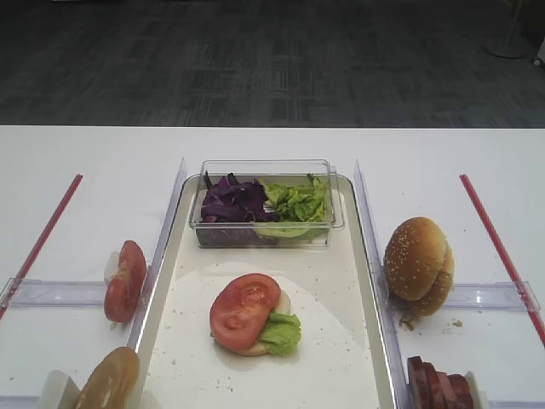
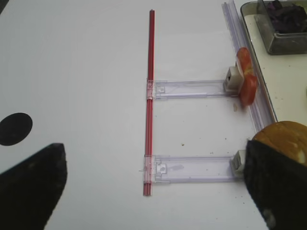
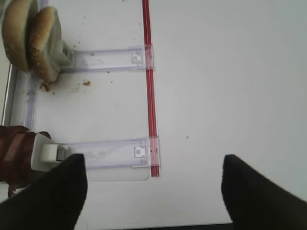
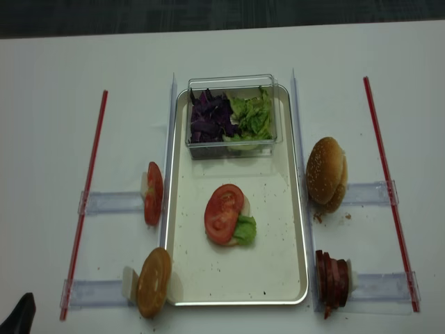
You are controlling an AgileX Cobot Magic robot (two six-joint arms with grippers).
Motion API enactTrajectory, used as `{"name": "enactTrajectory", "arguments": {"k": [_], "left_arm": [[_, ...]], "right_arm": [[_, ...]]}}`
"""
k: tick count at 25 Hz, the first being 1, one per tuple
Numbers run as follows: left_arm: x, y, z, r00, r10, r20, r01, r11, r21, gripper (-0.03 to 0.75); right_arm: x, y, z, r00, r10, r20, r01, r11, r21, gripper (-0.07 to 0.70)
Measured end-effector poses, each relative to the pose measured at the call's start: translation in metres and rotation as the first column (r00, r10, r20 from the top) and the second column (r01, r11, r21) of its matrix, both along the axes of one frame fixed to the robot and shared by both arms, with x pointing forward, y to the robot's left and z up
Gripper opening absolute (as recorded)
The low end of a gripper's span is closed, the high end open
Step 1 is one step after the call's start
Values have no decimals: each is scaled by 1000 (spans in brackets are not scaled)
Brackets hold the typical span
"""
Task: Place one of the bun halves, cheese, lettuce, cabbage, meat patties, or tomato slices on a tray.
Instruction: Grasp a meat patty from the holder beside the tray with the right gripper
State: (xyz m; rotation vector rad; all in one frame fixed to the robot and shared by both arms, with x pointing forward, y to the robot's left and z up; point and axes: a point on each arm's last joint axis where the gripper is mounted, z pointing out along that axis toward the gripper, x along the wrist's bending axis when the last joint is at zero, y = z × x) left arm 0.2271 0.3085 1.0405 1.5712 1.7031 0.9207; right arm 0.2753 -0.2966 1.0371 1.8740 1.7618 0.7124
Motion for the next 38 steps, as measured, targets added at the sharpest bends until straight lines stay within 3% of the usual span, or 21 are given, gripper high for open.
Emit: {"name": "enactTrajectory", "arguments": {"k": [10, 20, 24, 38], "left_arm": [[0, 0, 0, 1000, 0, 0, 0, 1000, 0, 689], [0, 0, 0, 1000, 0, 0, 0, 1000, 0, 689], [0, 0, 0, 1000, 0, 0, 0, 1000, 0, 689], [0, 0, 0, 1000, 0, 0, 0, 1000, 0, 689]], "right_arm": [[29, -1, -10, 981, 0, -193, 1, 1000, 6, 595], [55, -2, -25, 928, -1, -373, 5, 1000, 11, 595], [60, -2, -29, 914, -1, -405, 6, 1000, 10, 595], [65, -3, -32, 903, -2, -430, 5, 1000, 5, 595]]}}
